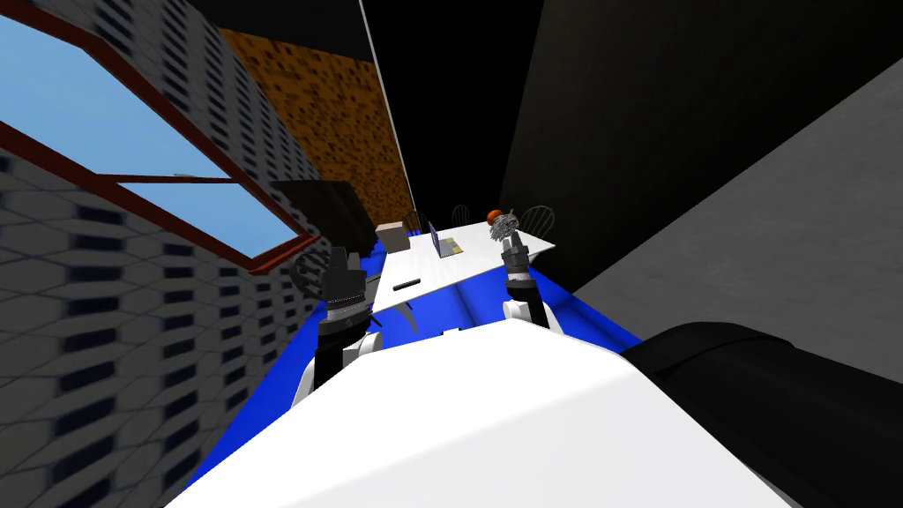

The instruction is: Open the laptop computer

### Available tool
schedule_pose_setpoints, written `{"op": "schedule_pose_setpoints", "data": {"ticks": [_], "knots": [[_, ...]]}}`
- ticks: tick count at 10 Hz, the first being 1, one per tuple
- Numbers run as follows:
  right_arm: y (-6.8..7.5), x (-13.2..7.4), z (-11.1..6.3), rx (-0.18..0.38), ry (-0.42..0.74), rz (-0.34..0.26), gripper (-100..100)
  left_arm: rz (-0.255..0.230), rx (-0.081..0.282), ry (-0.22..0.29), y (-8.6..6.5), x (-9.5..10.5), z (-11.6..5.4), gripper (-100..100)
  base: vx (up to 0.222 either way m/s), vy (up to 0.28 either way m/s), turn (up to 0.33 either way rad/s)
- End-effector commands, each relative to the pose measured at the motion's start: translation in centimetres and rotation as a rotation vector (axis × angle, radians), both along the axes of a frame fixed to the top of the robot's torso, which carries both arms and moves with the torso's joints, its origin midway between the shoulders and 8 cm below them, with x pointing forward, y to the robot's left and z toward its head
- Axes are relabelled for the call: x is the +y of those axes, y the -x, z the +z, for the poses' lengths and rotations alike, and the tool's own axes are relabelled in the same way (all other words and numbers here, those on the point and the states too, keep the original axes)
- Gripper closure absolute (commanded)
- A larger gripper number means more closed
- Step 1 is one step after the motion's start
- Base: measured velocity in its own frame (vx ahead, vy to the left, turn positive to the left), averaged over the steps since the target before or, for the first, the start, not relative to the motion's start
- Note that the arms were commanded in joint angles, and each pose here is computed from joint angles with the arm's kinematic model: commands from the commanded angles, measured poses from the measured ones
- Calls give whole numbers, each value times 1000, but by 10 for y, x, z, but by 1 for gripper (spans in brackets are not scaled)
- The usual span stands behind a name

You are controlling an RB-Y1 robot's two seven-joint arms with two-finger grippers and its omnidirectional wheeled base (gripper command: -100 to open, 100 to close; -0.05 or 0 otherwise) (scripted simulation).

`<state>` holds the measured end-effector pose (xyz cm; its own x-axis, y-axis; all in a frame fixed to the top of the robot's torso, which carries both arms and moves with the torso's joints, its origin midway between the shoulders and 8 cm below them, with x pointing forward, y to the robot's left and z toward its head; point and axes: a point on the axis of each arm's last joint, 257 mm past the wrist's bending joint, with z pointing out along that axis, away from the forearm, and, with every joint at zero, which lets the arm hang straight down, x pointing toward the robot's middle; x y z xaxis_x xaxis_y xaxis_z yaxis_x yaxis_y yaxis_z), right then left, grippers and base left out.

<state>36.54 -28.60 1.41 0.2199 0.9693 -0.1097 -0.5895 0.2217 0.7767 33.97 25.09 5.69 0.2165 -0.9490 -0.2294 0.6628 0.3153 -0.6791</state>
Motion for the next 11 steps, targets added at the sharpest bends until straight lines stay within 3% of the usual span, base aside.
{"op": "schedule_pose_setpoints", "data": {"ticks": [1,6,11], "knots": [[-4,3,-5,21,52,9,-100,0,0,0,0,0,0,0,3,9,49],[-25,2,-40,145,273,-13,-100,0,1,0,0,0,0,0,-1,42,112],[-51,-26,-92,312,527,-119,-100,0,1,0,0,0,0,0,2,70,184]]}}
